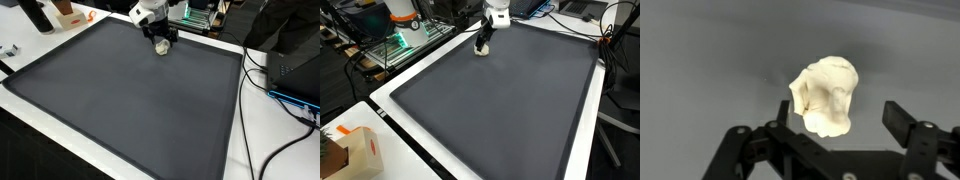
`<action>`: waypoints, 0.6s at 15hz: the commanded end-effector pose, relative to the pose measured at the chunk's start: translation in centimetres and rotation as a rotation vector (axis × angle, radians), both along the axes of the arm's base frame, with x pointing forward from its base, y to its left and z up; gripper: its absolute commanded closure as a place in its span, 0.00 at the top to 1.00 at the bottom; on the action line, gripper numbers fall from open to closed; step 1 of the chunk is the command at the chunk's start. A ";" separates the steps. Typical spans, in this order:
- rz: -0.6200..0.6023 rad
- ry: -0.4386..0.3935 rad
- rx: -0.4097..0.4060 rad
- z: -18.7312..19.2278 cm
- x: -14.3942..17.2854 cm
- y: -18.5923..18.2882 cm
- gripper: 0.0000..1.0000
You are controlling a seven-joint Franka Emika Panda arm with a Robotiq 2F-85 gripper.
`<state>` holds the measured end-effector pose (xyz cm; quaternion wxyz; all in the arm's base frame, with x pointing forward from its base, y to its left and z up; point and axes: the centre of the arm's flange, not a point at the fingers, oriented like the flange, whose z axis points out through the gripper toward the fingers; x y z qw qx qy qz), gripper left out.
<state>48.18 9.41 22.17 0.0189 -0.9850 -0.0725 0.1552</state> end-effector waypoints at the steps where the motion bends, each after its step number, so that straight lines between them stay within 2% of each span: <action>1: -0.033 0.011 0.023 1.0 -0.5 0.3 1.00; 5: -0.063 0.036 0.088 3.7 -1.0 0.4 1.00; 9: -0.130 0.023 0.101 7.0 -1.5 -0.6 1.00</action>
